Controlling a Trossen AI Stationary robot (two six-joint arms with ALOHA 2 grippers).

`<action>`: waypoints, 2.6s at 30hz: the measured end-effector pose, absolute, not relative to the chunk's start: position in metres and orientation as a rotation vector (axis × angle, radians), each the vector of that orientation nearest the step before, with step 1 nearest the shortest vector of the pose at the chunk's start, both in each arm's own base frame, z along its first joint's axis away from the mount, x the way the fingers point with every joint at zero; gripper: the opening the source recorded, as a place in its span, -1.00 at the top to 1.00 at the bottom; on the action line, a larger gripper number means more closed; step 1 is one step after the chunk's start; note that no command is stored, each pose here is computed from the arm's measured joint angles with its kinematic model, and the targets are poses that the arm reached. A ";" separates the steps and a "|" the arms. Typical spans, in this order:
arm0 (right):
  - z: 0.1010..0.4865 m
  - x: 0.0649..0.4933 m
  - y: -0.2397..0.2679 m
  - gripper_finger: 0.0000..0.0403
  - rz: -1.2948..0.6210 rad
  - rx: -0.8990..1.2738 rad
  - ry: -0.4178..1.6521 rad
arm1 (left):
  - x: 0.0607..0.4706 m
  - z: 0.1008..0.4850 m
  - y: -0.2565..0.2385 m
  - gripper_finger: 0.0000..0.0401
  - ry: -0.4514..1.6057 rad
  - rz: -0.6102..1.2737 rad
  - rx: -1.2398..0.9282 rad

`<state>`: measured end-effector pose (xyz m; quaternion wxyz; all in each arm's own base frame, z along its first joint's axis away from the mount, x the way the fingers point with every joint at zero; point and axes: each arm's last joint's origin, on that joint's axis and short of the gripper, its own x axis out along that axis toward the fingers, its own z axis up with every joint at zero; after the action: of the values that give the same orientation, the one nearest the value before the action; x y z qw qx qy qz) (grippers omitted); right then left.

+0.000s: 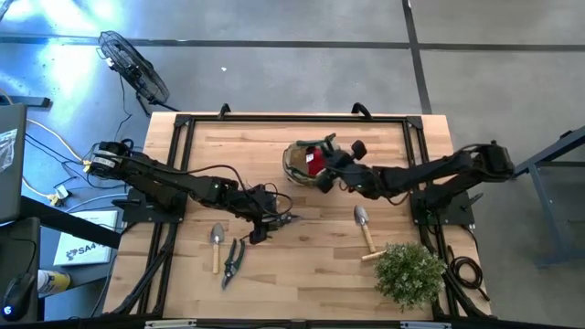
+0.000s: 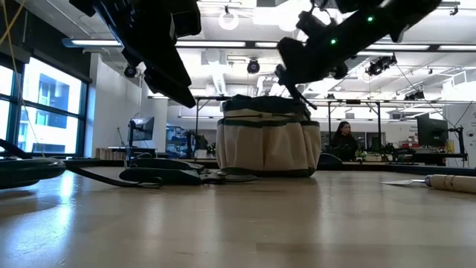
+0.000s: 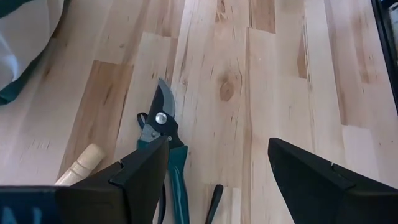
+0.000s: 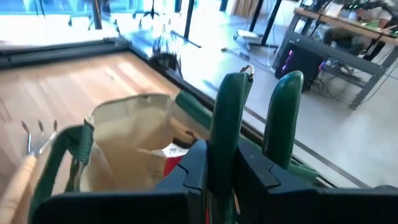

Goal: Pick & Place Garden tools in Gardening bag
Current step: Put the top right green shear scissors into the light brown gardening bag

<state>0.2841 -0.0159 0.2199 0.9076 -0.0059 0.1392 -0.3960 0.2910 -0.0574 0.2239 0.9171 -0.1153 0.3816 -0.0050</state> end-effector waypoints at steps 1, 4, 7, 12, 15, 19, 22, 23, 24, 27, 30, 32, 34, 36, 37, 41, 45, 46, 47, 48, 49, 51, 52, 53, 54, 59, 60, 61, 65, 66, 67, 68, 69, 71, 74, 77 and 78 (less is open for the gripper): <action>0.221 0.280 -0.015 0.82 -0.815 -0.005 0.270 | 0.291 0.224 -0.057 -0.35 0.787 -0.010 -0.237; 0.222 0.268 -0.014 0.82 -0.816 0.024 0.216 | 0.291 0.224 -0.057 -0.35 0.785 -0.010 -0.236; 0.216 0.254 -0.015 0.82 -0.806 0.056 0.154 | 0.291 0.224 -0.057 -0.35 0.782 -0.007 -0.236; 0.205 0.237 -0.021 0.82 -0.744 0.122 0.012 | 0.291 0.224 -0.056 -0.35 0.776 0.012 -0.226; 0.198 0.230 -0.025 0.82 -0.725 0.141 -0.021 | 0.292 0.225 -0.056 -0.35 0.771 0.014 -0.227; 0.194 0.224 -0.029 0.82 -0.705 0.160 -0.064 | 0.292 0.225 -0.056 -0.35 0.769 0.017 -0.232; 0.192 0.221 -0.028 0.82 -0.689 0.165 -0.079 | 0.292 0.225 -0.056 -0.35 0.769 0.020 -0.237; 0.191 0.221 -0.028 0.82 -0.690 0.165 -0.076 | 0.292 0.225 -0.056 -0.35 0.769 0.021 -0.242; 0.190 0.220 -0.028 0.82 -0.688 0.170 -0.074 | 0.292 0.225 -0.056 -0.35 0.769 0.022 -0.243; 0.188 0.219 -0.027 0.82 -0.666 0.194 -0.074 | 0.292 0.225 -0.056 -0.35 0.768 0.022 -0.243; 0.185 0.218 -0.027 0.82 -0.668 0.194 -0.064 | 0.292 0.225 -0.056 -0.35 0.768 0.021 -0.244; 0.183 0.216 -0.027 0.82 -0.669 0.192 -0.059 | 0.292 0.225 -0.056 -0.35 0.768 0.021 -0.244; 0.180 0.215 -0.027 0.82 -0.671 0.198 -0.052 | 0.292 0.225 -0.056 -0.35 0.767 0.021 -0.244; 0.178 0.213 -0.027 0.82 -0.671 0.197 -0.051 | 0.292 0.225 -0.056 -0.35 0.767 0.021 -0.244; 0.177 0.212 -0.027 0.82 -0.672 0.196 -0.053 | 0.292 0.225 -0.056 -0.35 0.767 0.022 -0.245; 0.174 0.207 -0.027 0.82 -0.671 0.197 -0.063 | 0.292 0.225 -0.056 -0.35 0.760 0.023 -0.252; 0.172 0.206 -0.026 0.82 -0.655 0.186 -0.052 | 0.295 0.228 -0.057 -0.35 0.726 0.015 -0.258; 0.172 0.207 -0.026 0.82 -0.649 0.185 -0.051 | 0.295 0.228 -0.057 -0.35 0.717 0.013 -0.259; 0.171 0.207 -0.026 0.82 -0.647 0.180 -0.049 | 0.296 0.229 -0.057 -0.35 0.711 0.011 -0.257; 0.171 0.207 -0.026 0.82 -0.646 0.173 -0.046 | 0.296 0.229 -0.057 -0.35 0.708 0.010 -0.258; 0.170 0.208 -0.026 0.82 -0.643 0.171 -0.045 | 0.296 0.229 -0.057 -0.35 0.705 0.009 -0.258; 0.169 0.209 -0.026 0.82 -0.643 0.168 -0.040 | 0.296 0.229 -0.057 -0.35 0.705 0.009 -0.258; 0.168 0.209 -0.026 0.82 -0.640 0.167 -0.038 | 0.296 0.229 -0.057 -0.35 0.705 0.009 -0.257; 0.167 0.210 -0.026 0.82 -0.640 0.166 -0.035 | 0.296 0.229 -0.057 -0.35 0.705 0.009 -0.257; 0.166 0.210 -0.026 0.82 -0.636 0.164 -0.035 | 0.296 0.229 -0.057 -0.35 0.705 0.009 -0.257; 0.161 0.214 -0.026 0.82 -0.622 0.160 -0.032 | 0.296 0.230 -0.057 -0.35 0.701 0.008 -0.256; 0.160 0.214 -0.026 0.82 -0.621 0.160 -0.034 | 0.296 0.230 -0.057 -0.35 0.701 0.008 -0.256; 0.159 0.215 -0.026 0.82 -0.621 0.158 -0.031 | 0.296 0.230 -0.057 -0.35 0.701 0.008 -0.256; 0.155 0.216 -0.026 0.82 -0.622 0.158 -0.018 | 0.296 0.230 -0.057 -0.35 0.701 0.008 -0.256; 0.154 0.216 -0.026 0.82 -0.622 0.159 -0.014 | 0.296 0.230 -0.057 -0.35 0.701 0.007 -0.256; 0.154 0.216 -0.026 0.82 -0.623 0.159 -0.010 | 0.296 0.230 -0.057 -0.35 0.701 0.007 -0.256; 0.153 0.217 -0.026 0.82 -0.622 0.159 -0.007 | 0.296 0.230 -0.057 -0.35 0.701 0.007 -0.256; 0.152 0.217 -0.026 0.82 -0.621 0.160 -0.004 | 0.296 0.230 -0.057 -0.35 0.701 0.007 -0.256; 0.152 0.217 -0.026 0.82 -0.621 0.160 -0.004 | 0.296 0.230 -0.057 -0.35 0.701 0.007 -0.257; 0.152 0.217 -0.026 0.82 -0.621 0.161 -0.004 | 0.296 0.230 -0.057 -0.35 0.701 0.007 -0.256; 0.152 0.217 -0.025 0.82 -0.613 0.160 0.002 | 0.296 0.230 -0.057 -0.35 0.701 0.007 -0.257; 0.151 0.217 -0.025 0.82 -0.609 0.159 0.006 | 0.296 0.230 -0.057 -0.35 0.701 0.007 -0.257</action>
<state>0.2169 -0.0252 0.1514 0.9508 0.0782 0.0030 -0.2997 0.2963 -0.0569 0.2297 0.9311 -0.1253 0.3426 0.0036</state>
